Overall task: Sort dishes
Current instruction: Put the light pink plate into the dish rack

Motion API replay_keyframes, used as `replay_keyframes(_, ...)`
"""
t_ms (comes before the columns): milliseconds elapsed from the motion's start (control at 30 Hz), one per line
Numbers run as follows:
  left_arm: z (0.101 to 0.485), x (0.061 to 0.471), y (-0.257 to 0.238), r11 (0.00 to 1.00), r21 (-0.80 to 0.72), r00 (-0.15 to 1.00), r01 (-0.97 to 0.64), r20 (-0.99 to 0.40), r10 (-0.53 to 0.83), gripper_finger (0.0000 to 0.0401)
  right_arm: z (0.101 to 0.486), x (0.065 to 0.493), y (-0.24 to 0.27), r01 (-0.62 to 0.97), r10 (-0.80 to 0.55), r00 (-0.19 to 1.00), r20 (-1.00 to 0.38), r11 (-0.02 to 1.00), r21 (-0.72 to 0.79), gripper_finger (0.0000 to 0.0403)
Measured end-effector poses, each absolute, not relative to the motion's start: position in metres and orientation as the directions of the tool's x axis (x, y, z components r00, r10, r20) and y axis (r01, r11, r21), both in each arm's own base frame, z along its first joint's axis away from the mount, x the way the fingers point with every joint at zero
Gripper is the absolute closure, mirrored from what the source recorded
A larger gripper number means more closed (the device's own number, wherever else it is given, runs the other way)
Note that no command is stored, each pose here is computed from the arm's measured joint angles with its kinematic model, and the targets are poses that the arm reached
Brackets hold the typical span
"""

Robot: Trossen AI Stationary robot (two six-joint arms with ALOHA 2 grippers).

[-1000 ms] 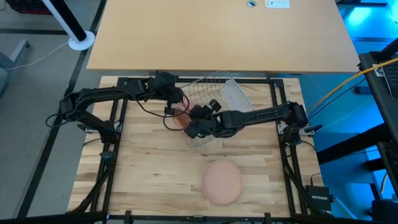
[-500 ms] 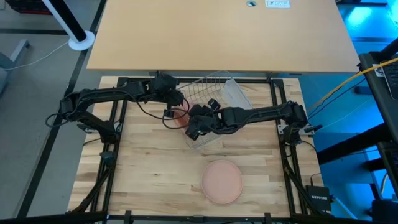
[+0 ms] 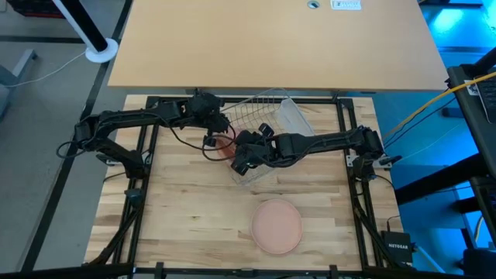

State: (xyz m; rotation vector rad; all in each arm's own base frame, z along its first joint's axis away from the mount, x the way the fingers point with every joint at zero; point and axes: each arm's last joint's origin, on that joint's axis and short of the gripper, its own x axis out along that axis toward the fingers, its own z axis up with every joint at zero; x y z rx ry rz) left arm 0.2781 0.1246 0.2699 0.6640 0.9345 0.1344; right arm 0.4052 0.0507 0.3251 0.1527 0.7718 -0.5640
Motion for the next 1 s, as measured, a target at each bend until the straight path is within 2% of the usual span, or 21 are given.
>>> replay_keyframes(300,0.2690,0.2758,0.1245,0.799,0.575,0.577,0.175,-0.718,0.390,0.0388,0.3264,0.4054,0.0502,0.557,-0.464,0.576,-0.673,0.826,-0.093,0.0242)
replay_keyframes(500,0.2641,0.2724,0.1270,0.779,0.596,0.514,0.193,-0.738,0.437,0.0389,0.3279,0.4069,0.0505,0.512,-0.376,0.602,-0.704,0.859,-0.021,0.0243)
replay_keyframes(1000,0.2641,0.2733,0.1178,0.780,0.586,0.500,0.220,-0.754,0.425,0.0389,0.3240,0.4105,0.0473,0.508,-0.361,0.604,-0.711,0.862,-0.006,0.0242)
